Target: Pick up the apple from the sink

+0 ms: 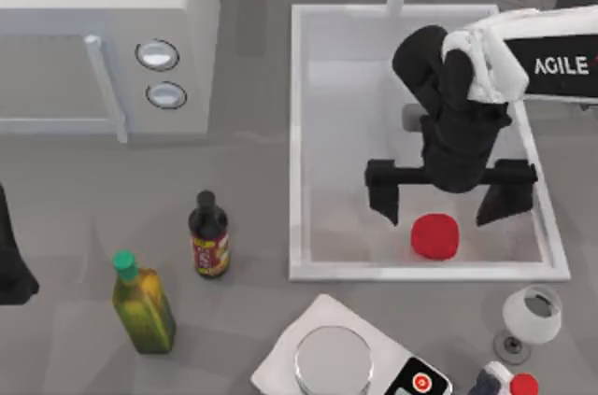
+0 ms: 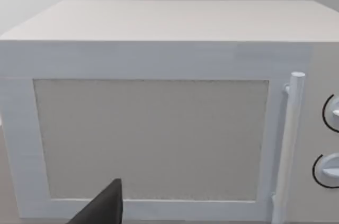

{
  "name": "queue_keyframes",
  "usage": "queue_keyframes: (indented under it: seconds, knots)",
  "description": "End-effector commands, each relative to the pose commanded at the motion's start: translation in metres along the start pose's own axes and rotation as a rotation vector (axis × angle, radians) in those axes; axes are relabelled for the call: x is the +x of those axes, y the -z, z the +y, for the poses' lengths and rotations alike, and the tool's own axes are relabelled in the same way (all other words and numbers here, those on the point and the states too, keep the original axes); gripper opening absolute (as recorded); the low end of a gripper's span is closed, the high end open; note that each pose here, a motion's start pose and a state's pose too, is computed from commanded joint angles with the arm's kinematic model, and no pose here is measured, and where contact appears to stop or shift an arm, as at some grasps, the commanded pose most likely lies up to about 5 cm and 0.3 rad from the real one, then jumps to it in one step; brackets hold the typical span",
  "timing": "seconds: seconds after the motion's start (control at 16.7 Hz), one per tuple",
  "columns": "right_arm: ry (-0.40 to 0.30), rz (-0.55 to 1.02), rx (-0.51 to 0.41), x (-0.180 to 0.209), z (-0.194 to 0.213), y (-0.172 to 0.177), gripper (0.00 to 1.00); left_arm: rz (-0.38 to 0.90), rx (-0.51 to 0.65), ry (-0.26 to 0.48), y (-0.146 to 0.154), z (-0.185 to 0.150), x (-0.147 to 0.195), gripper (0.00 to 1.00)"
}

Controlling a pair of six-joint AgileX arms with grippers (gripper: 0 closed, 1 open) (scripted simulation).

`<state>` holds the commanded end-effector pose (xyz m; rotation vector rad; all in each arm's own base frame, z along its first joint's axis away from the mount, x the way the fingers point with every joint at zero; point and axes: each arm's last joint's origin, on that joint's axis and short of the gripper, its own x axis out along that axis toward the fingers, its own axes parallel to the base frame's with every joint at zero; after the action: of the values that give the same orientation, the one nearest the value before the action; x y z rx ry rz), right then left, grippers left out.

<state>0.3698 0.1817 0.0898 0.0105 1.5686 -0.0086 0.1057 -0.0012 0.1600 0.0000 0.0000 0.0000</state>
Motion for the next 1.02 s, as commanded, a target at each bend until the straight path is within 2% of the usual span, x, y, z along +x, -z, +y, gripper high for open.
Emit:
queue_keyframes:
  seconds: [0.3, 0.66, 1.02]
  knots:
    - [-0.002, -0.005, -0.002, 0.072, -0.001, 0.005, 1.0, 0.0, 0.0, 0.0, 0.0, 0.0, 0.0, 1.0]
    - [0.001, 0.002, -0.002, 0.083, -0.003, 0.008, 1.0, 0.0, 0.0, 0.0, 0.0, 0.0, 0.0, 1.0]
    - [0.001, 0.002, -0.002, 0.083, -0.003, 0.008, 0.55, 0.0, 0.0, 0.0, 0.0, 0.0, 0.0, 1.0]
